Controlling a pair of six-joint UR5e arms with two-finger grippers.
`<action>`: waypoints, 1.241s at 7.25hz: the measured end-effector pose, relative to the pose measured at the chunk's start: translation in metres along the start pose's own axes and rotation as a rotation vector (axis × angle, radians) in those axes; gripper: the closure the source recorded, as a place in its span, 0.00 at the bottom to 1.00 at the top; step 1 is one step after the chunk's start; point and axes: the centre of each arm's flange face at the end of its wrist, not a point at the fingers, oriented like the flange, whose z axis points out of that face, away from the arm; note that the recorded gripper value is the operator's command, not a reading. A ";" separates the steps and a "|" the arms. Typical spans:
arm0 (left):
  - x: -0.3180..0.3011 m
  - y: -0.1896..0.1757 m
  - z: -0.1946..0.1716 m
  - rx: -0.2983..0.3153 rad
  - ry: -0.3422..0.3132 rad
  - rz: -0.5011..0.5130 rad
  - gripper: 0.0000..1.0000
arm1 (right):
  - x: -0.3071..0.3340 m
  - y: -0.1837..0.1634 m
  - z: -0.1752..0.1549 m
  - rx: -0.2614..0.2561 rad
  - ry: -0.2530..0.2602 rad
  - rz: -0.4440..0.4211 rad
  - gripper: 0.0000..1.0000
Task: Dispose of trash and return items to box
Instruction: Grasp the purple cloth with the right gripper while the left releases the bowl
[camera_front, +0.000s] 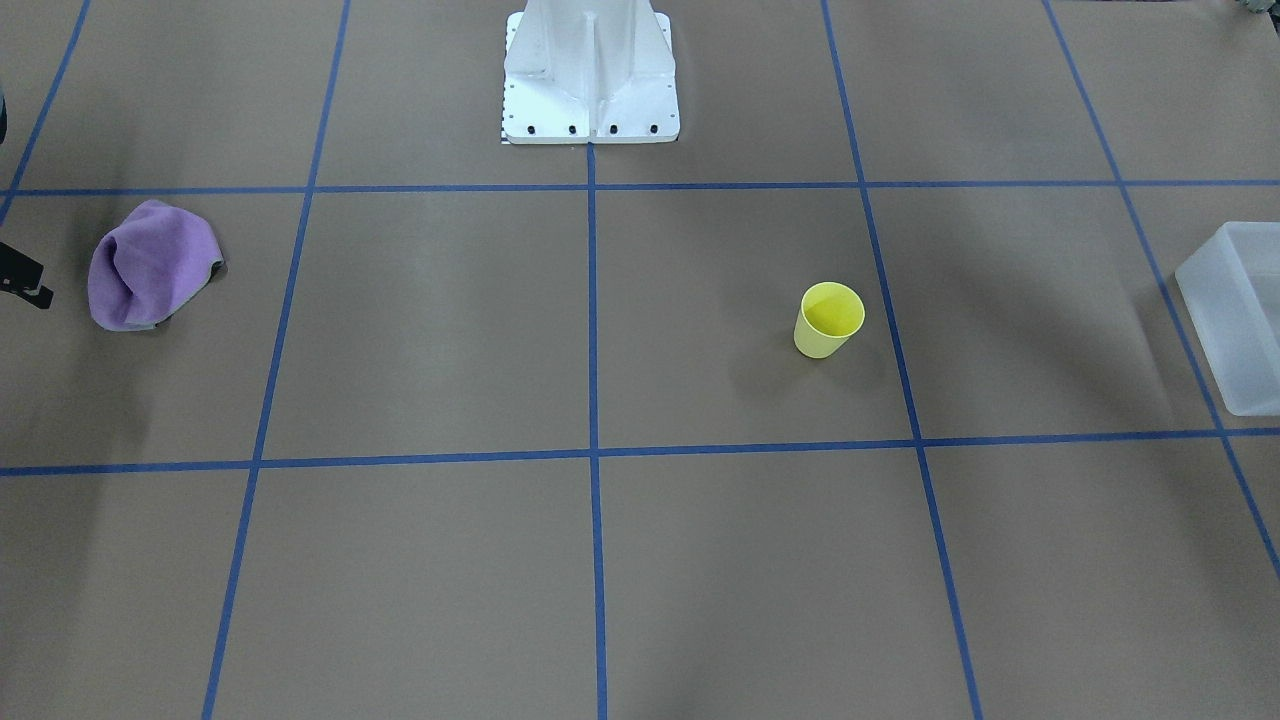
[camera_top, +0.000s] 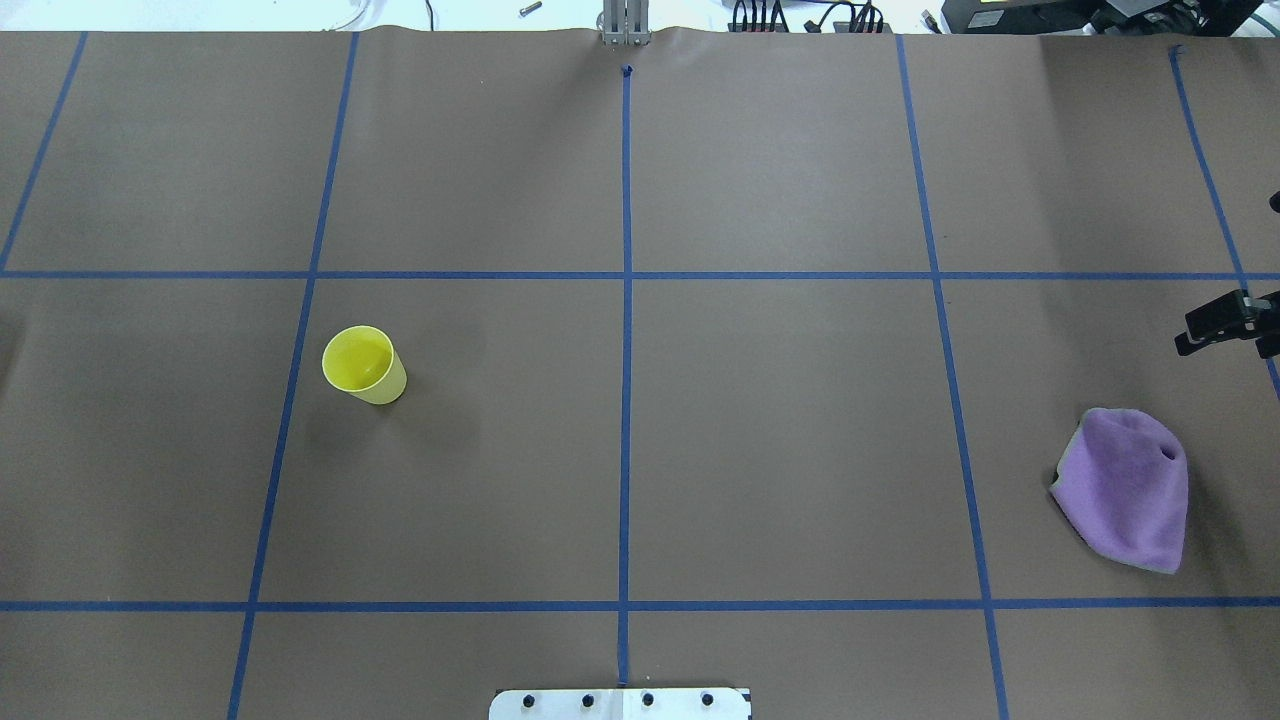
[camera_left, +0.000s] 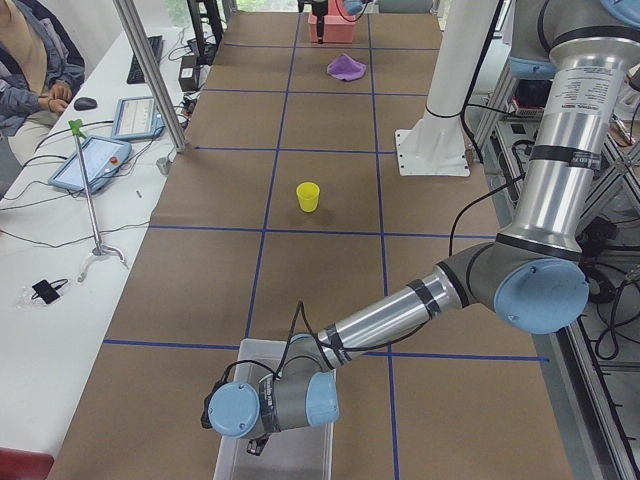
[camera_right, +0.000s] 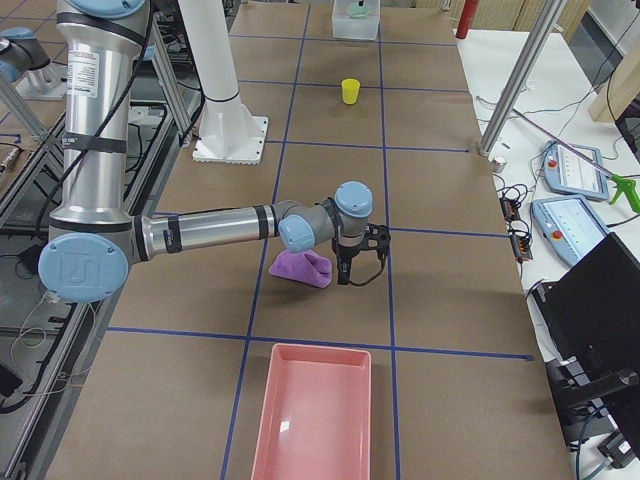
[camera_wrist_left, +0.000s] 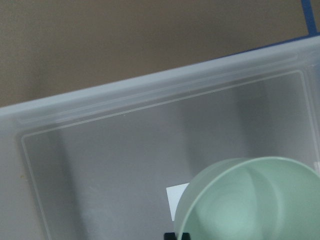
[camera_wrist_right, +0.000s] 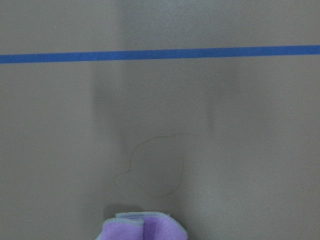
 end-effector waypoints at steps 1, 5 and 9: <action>0.010 -0.018 -0.013 0.021 -0.003 -0.033 0.06 | -0.009 0.003 0.006 -0.014 -0.003 0.004 0.00; 0.091 -0.085 -0.052 0.105 0.026 -0.204 0.06 | -0.030 0.037 0.031 -0.057 -0.027 0.011 0.00; 0.189 -0.115 -0.044 0.099 0.084 -0.292 0.06 | -0.046 0.062 0.053 -0.115 -0.039 0.026 0.05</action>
